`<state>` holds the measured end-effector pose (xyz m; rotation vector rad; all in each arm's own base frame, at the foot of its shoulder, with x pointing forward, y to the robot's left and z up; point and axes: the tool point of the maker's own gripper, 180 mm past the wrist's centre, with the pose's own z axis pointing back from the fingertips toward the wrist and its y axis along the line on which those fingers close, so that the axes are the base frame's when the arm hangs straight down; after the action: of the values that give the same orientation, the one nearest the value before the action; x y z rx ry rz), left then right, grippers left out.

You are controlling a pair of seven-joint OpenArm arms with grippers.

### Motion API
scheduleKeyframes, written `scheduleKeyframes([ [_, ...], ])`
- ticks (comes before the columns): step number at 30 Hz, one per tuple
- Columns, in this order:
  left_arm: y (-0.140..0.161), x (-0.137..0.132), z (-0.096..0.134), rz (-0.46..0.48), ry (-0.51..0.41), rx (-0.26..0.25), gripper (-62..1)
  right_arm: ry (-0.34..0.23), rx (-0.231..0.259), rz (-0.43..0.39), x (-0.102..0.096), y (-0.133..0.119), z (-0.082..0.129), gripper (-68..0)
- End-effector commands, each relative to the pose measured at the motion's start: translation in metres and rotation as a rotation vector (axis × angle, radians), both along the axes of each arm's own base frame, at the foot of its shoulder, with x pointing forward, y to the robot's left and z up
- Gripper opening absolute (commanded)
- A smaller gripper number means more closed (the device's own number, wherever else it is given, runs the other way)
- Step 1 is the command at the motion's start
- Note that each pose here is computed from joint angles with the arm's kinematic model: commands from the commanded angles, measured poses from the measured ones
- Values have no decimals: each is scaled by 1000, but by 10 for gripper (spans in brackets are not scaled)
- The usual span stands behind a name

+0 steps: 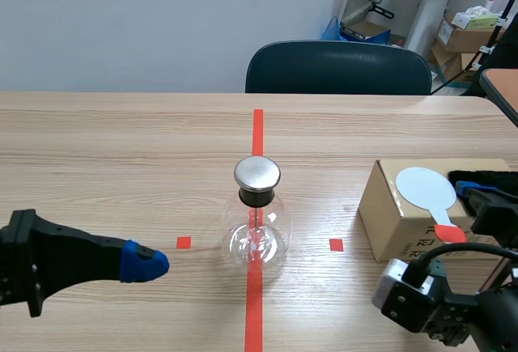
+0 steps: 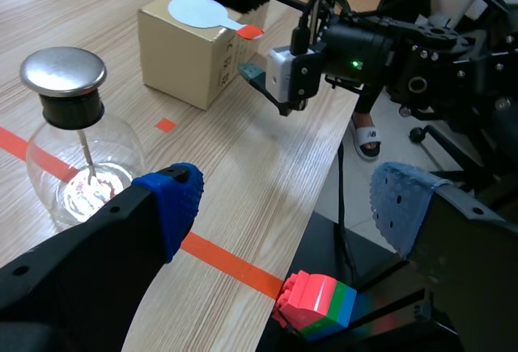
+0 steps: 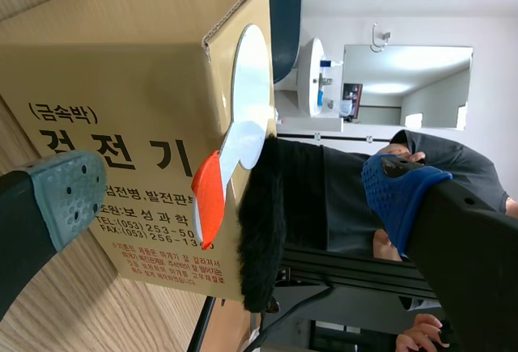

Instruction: Do the electroscope experiment

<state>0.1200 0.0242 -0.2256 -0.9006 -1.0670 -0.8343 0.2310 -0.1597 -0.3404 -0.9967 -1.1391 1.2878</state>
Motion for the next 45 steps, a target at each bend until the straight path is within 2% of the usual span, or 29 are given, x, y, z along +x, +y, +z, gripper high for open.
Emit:
scheduleKeyframes([
  [1, -5, -1, 11, -4, -10, -43, -157, -24, -14, -1, 3, -3, 6, 4],
  [7, -5, 0, 14, -2, -15, -54, -157, -24, -29, -1, 3, -4, 6, 1],
  [9, -5, 0, 14, 0, -16, -57, -157, -23, -34, -7, 3, -5, 6, -49],
  [12, -6, 2, 21, 8, -27, -91, -157, -23, -40, -17, 3, -7, 6, -134],
  [20, -5, 1, 17, 4, -20, -73, -157, -23, -53, -11, 3, -7, 6, -274],
  [26, -5, 0, 12, -2, -8, -47, -157, -25, -62, -14, 3, -9, 6, -418],
  [29, -5, 0, 12, -2, -8, -47, -157, -25, -64, -17, 4, -11, 6, -484],
  [34, -5, 0, 12, -2, -8, -46, -157, -25, -65, -17, 4, -10, 6, -554],
  [39, -5, -1, 11, -3, -5, -42, -157, -25, -75, -14, 4, -10, 6, -671],
  [45, -5, 0, 12, 4, -3, -46, -157, -25, -77, -12, 3, -10, 6, -668],
])
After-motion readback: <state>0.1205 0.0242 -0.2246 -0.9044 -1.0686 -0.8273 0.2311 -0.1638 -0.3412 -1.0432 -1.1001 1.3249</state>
